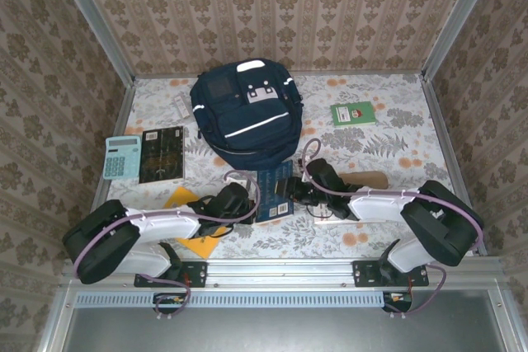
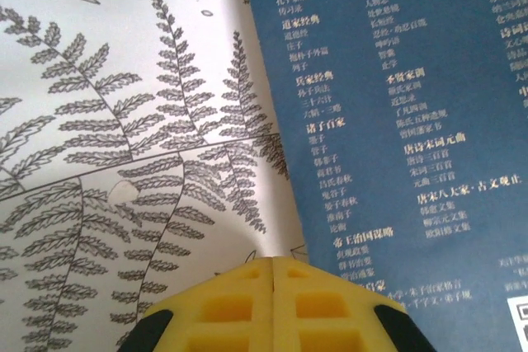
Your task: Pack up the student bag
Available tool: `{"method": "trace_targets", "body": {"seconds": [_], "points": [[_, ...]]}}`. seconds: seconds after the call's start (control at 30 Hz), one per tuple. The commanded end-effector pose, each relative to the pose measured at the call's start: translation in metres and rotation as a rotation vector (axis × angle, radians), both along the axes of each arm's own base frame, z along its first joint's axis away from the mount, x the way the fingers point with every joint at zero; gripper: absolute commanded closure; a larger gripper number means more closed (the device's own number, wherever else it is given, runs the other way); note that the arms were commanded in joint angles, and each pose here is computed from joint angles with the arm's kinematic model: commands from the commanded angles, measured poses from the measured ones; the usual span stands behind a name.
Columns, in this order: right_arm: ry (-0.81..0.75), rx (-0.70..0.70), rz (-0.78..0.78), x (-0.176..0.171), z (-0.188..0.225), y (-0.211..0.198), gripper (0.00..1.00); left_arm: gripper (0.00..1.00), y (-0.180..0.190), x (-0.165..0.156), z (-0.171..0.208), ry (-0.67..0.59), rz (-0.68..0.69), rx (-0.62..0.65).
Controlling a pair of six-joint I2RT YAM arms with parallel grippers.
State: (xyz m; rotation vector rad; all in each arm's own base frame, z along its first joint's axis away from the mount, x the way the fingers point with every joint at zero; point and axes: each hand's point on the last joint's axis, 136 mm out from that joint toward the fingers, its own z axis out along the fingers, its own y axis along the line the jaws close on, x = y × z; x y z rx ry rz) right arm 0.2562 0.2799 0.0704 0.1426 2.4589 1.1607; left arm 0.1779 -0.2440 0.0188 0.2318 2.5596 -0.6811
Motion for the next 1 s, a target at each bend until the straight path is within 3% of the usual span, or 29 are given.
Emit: {"method": "trace_targets", "body": {"seconds": [0.0,0.17,0.33,0.4,0.5,0.63,0.87,0.97], "points": [[0.014,0.032,0.122,-0.007,0.008,0.01,0.54,0.95,0.01,-0.008,-0.008,0.02,-0.032,0.055],[0.033,0.015,0.147,-0.003,0.008,0.008,0.59,0.95,0.01,-0.007,-0.01,0.025,-0.029,0.06],[0.063,0.022,0.153,-0.001,0.002,0.004,0.88,0.94,0.01,-0.007,-0.01,0.023,-0.036,0.064],[0.062,0.036,0.13,0.001,0.0,-0.001,0.99,0.89,0.007,-0.006,-0.006,0.02,-0.043,0.058],[0.035,0.069,0.082,0.007,0.006,-0.012,1.0,0.71,0.002,-0.005,0.008,0.004,-0.069,0.047],[-0.037,0.089,0.015,0.013,0.027,-0.031,1.0,0.57,0.0,0.004,0.038,-0.058,-0.082,0.063],[-0.188,0.02,-0.193,0.014,0.059,-0.092,1.0,0.57,0.004,0.044,0.088,-0.081,-0.067,0.059],[-0.245,0.017,-0.263,0.007,0.076,-0.113,1.0,0.55,0.01,0.07,0.102,-0.118,-0.066,0.113]]}}
